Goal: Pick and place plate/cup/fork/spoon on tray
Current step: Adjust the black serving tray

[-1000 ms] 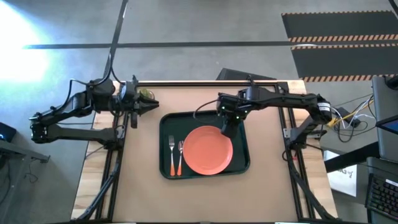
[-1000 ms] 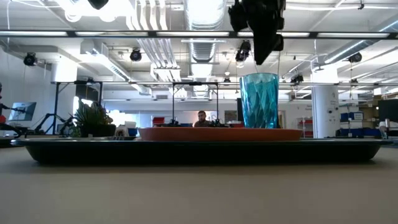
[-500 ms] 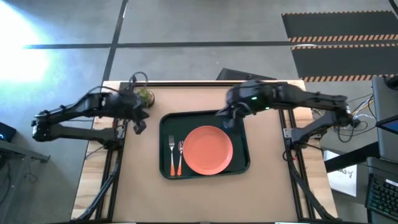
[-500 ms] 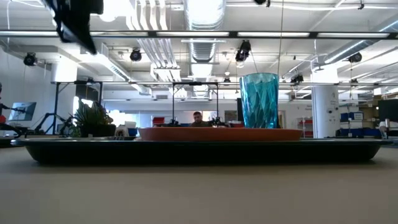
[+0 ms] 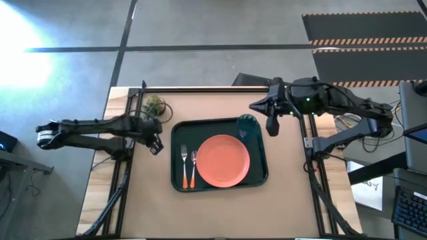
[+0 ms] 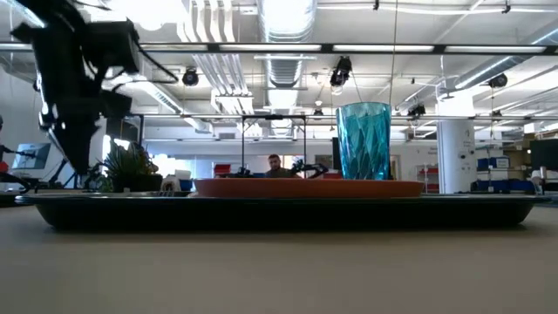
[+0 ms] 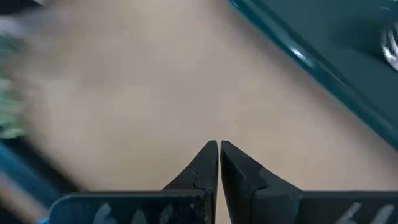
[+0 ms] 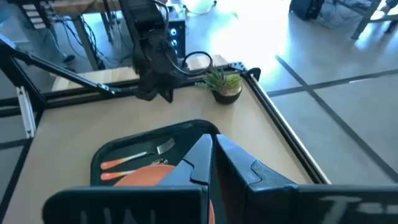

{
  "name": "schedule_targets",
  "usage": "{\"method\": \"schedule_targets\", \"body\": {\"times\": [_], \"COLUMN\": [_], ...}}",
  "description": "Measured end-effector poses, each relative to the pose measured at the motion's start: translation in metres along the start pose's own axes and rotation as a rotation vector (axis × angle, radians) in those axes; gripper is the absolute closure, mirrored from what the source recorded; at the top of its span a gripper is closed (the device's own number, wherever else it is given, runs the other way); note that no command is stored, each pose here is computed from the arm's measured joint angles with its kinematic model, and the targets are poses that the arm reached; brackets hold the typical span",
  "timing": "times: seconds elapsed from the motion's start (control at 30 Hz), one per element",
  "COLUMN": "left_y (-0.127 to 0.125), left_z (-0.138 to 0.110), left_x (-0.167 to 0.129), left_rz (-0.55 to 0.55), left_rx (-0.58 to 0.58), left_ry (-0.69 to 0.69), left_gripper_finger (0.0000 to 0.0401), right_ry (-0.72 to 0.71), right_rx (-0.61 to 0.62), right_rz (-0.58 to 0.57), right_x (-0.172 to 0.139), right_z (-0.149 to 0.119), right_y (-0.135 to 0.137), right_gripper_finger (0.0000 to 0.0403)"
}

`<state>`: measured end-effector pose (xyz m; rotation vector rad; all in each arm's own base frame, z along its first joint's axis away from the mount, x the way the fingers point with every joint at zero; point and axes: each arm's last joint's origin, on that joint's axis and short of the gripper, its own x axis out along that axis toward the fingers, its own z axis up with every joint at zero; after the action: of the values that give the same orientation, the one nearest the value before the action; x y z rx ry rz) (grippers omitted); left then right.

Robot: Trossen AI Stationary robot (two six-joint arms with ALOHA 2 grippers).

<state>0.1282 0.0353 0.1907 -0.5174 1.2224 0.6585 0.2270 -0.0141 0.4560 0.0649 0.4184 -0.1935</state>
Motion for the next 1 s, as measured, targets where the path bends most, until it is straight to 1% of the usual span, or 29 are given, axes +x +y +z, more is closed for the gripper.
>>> {"method": "schedule_targets", "body": {"times": [0.2,0.27,0.37,0.5,0.63,0.87,1.0], "left_y": [-0.008,-0.010,-0.013,-0.015,-0.019,-0.022,-0.022], "left_z": [-0.001,0.000,0.002,0.004,0.010,0.019,0.022], "left_x": [0.040,0.049,0.059,0.068,0.069,0.067,0.067], "left_rz": [-0.159,-0.180,-0.194,-0.177,-0.177,-0.189,-0.195], "left_rx": [-0.068,-0.090,-0.102,-0.104,-0.105,-0.118,-0.129], "left_ry": [-0.083,-0.107,-0.125,-0.099,-0.105,-0.213,-0.240], "left_gripper_finger": [0.0401,0.0401,0.0401,0.0401,0.0401,0.0401,0.0401], "right_ry": [0.073,0.088,0.101,0.111,0.113,0.112,0.112], "right_rx": [-0.009,-0.008,-0.005,-0.005,-0.003,-0.003,0.005], "right_rz": [-0.007,-0.007,-0.008,-0.009,-0.009,-0.009,-0.009], "right_x": [0.010,0.015,0.020,0.024,0.025,0.025,0.025], "right_z": [-0.006,-0.007,-0.008,-0.009,-0.009,-0.009,-0.009], "right_y": [0.001,0.001,0.002,0.003,0.003,0.003,0.003], "right_gripper_finger": [0.0394,0.0394,0.0394,0.0394,0.0394,0.0394,0.0394]}}
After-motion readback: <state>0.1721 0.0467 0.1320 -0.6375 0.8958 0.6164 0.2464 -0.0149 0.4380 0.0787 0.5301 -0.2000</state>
